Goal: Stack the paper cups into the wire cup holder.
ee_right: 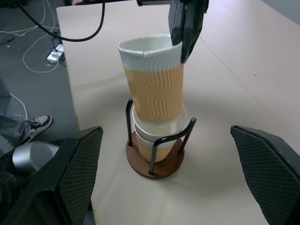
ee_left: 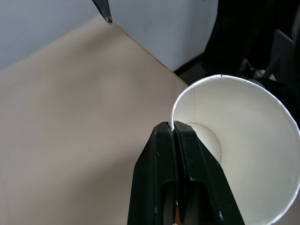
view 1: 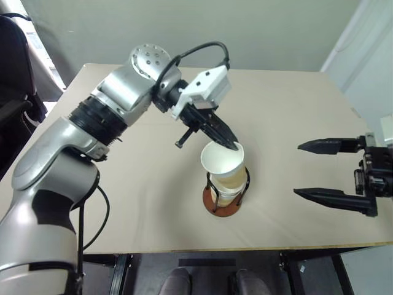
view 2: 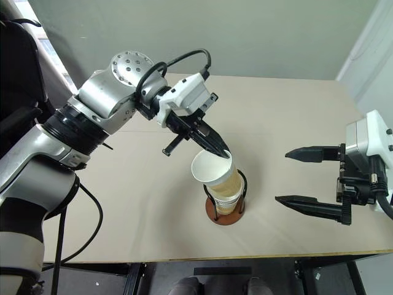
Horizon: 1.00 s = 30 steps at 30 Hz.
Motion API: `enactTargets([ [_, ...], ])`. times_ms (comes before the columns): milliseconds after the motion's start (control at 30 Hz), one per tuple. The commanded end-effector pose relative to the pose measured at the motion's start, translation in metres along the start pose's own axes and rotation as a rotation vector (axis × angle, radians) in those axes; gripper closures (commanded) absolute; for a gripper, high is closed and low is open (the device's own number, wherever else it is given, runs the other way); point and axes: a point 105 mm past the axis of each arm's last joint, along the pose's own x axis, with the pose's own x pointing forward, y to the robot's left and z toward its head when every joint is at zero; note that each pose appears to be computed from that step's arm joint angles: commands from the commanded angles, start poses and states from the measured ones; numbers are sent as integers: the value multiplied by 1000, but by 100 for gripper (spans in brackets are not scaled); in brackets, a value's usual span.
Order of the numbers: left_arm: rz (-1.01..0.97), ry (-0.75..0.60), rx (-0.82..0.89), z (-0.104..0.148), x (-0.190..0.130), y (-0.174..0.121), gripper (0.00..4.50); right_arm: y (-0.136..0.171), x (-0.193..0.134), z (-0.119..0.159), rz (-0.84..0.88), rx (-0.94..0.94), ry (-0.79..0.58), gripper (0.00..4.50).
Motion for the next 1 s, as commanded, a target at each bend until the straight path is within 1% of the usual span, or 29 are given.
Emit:
enactTargets([
  [33, -47, 33, 68, 11, -1, -2, 447, 2, -4, 8, -26, -43, -4, 5],
  [300, -61, 76, 103, 2, 7, 1, 447, 3, -3, 5, -36, -35, 0, 5],
  [400, -70, 49, 88, 5, 8, 0, 447, 2, -3, 3, -38, -32, 5, 5],
  [433, -69, 50, 85, 5, 8, 0, 410, 2, -3, 3, -38, -31, 6, 5],
  [467, -71, 55, 79, 4, 9, 0, 388, 2, -3, 2, -39, -30, 6, 5],
  [500, -73, 67, 79, 2, 9, 0, 357, 2, -3, 2, -39, -30, 8, 5],
  [633, -69, 84, 82, -3, 10, 1, 218, 2, -2, 2, -38, -30, 7, 5],
  [733, -5, 36, 94, 2, 8, 14, 111, 2, -1, 1, -35, -27, 7, 5],
  [833, 40, 17, 57, -2, 1, 15, 7, 0, -2, -1, -32, -23, 14, 5],
  [900, 78, 9, 18, -8, -9, 12, 3, -2, -4, -3, -33, -17, 26, 5],
  [967, 152, -13, -70, -21, -32, -2, 3, -9, -13, -7, -51, 9, 43, 5],
  [1000, 187, -20, -121, -28, -45, -14, 3, -12, -18, -11, -60, 25, 57, 5],
])
